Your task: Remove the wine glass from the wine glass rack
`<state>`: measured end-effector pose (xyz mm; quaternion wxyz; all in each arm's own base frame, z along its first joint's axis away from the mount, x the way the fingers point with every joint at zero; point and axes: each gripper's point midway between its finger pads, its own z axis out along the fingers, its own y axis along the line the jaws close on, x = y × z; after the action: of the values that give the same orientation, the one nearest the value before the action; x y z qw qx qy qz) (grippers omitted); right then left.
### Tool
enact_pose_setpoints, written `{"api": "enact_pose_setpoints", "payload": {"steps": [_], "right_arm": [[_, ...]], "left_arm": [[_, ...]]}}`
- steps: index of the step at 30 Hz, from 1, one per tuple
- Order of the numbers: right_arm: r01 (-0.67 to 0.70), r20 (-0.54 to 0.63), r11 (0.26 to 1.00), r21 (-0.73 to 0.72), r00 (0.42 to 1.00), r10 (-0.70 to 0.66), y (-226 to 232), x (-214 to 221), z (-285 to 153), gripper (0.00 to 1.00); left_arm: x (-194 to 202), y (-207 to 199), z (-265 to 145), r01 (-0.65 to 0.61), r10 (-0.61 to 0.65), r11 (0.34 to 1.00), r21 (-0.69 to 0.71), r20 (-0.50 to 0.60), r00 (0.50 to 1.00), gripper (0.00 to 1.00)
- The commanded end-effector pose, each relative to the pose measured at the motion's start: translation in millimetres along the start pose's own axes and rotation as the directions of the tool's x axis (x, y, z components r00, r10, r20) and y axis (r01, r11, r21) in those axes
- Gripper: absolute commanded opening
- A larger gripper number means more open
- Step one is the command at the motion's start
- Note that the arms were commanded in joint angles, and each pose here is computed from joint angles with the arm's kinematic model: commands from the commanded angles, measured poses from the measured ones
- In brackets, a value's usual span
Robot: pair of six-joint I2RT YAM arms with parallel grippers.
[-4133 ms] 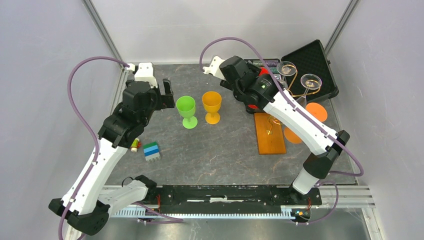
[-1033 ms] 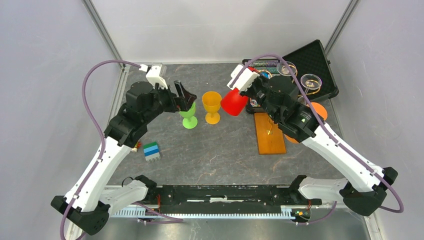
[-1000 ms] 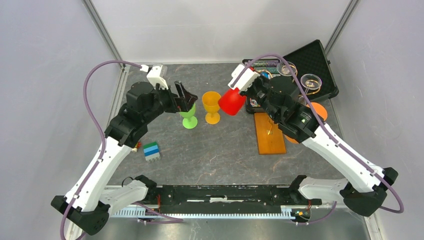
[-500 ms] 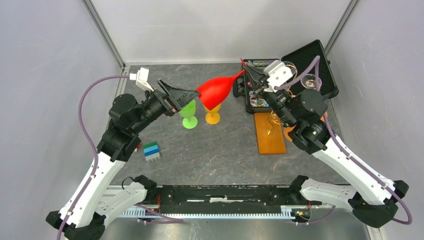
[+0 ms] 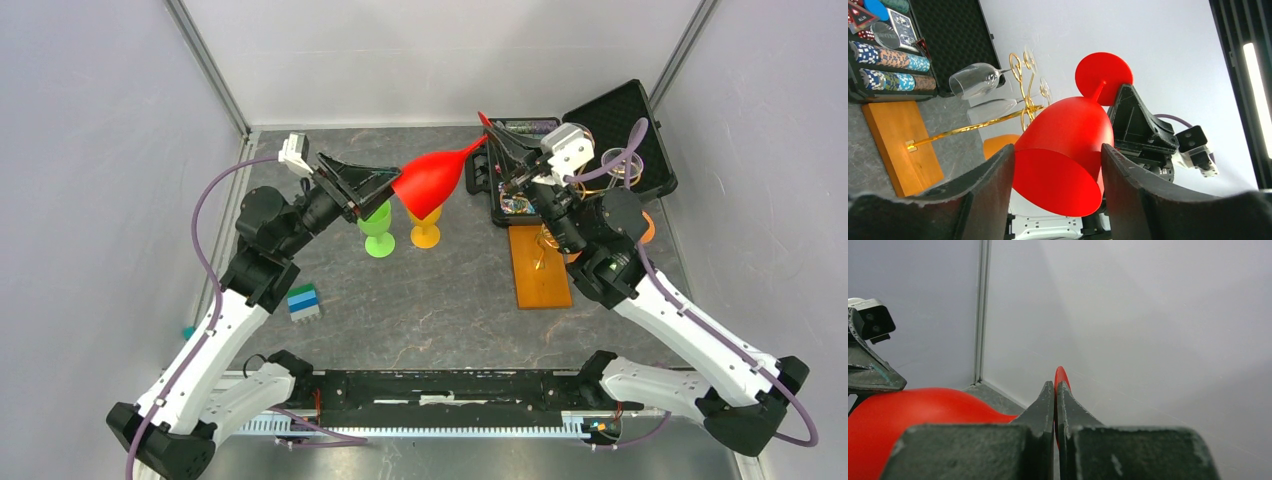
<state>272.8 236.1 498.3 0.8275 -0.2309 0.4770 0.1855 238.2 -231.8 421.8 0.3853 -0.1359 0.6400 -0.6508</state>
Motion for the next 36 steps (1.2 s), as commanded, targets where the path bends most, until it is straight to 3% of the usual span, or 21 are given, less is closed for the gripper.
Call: {"api": "enact_pose_setpoints", "payload": {"steps": [1, 5, 12, 24, 30, 34, 36], "right_arm": [[-0.064, 0.058, 0.998, -0.004, 0.996, 0.064, 9, 0, 5, 0.00], [-0.052, 0.079, 0.998, 0.029, 0.996, 0.050, 3, -2, 3, 0.00], [-0.044, 0.099, 0.997, 0.056, 0.994, 0.038, -1, 1, 2, 0.00], [-0.047, 0.133, 0.995, 0.089, 0.991, 0.035, -6, 2, -2, 0.00], [-0.053, 0.150, 0.996, 0.075, 0.988, 0.041, -3, 1, -5, 0.00], [-0.056, 0.140, 0.998, -0.020, 0.988, 0.058, 16, 4, 0, 0.00], [-0.058, 0.130, 0.998, -0.033, 0.990, 0.061, 19, 7, 1, 0.00]], "left_arm": [[14, -41, -11, 0.024, -0.012, 0.989, 0.149, -0.082, 0.997, 0.76], [15, -34, -12, 0.008, 0.002, 0.992, 0.128, -0.077, 0.997, 0.91], [12, -25, -18, -0.027, 0.032, 0.996, 0.090, -0.044, 0.999, 1.00], [5, -11, -25, -0.051, 0.050, 0.997, 0.051, 0.029, 0.998, 1.00], [-11, -3, -33, -0.104, 0.105, 0.995, -0.015, 0.129, 0.986, 1.00], [-7, -7, -30, -0.110, 0.109, 0.994, 0.006, 0.101, 0.989, 0.99], [-3, -15, -28, -0.118, 0.115, 0.992, 0.042, 0.071, 0.991, 0.93]]}}
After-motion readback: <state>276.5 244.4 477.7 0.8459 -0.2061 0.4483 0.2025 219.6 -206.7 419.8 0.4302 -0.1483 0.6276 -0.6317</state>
